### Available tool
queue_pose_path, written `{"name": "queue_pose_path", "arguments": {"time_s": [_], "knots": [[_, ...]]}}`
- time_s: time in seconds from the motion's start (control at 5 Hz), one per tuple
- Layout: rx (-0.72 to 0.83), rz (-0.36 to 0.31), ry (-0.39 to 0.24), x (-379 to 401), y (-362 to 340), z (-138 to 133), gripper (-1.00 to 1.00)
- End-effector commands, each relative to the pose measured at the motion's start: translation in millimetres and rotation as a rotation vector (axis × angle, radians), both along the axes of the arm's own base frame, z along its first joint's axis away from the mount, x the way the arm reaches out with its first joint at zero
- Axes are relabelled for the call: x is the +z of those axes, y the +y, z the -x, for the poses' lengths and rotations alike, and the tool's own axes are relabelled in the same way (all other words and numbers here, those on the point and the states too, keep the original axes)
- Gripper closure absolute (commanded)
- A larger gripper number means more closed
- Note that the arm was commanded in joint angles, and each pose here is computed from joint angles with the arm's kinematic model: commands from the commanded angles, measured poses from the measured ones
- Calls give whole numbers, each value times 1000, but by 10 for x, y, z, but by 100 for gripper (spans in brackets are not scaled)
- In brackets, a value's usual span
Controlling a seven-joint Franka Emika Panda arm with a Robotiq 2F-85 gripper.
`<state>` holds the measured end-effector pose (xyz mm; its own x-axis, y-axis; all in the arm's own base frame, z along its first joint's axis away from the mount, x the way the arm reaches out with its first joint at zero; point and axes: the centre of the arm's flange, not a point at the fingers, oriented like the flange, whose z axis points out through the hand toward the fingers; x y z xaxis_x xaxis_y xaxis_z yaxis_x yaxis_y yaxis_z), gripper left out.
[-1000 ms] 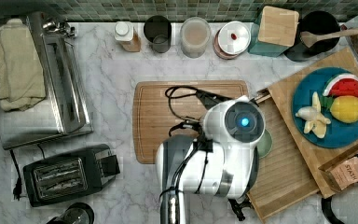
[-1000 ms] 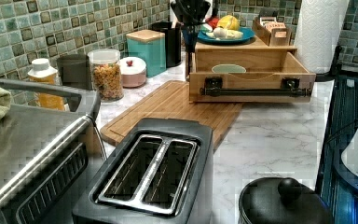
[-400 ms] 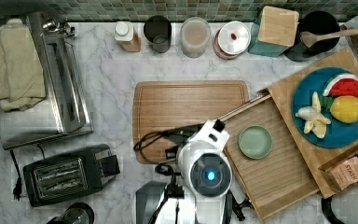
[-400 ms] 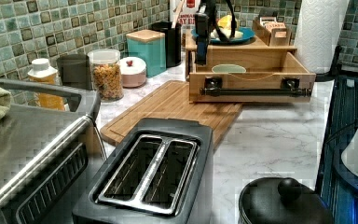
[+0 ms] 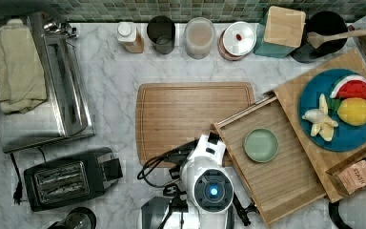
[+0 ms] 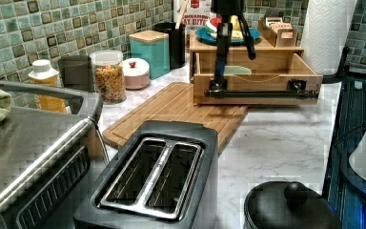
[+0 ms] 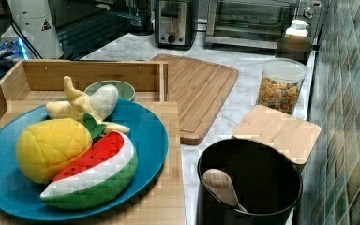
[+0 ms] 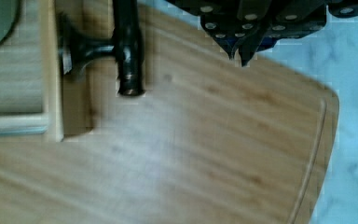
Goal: Close the drawer.
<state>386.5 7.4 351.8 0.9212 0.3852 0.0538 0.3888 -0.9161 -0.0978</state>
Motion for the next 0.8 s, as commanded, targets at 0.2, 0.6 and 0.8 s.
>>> {"name": "queue_pose_path", "arguments": {"time_s": [0.2,0.6,0.8], "knots": [[93,19,91,-438,-134,590,100],[164,25,100,-737,-201,916,100],[211,19,130,-860,-315,962,100]]}}
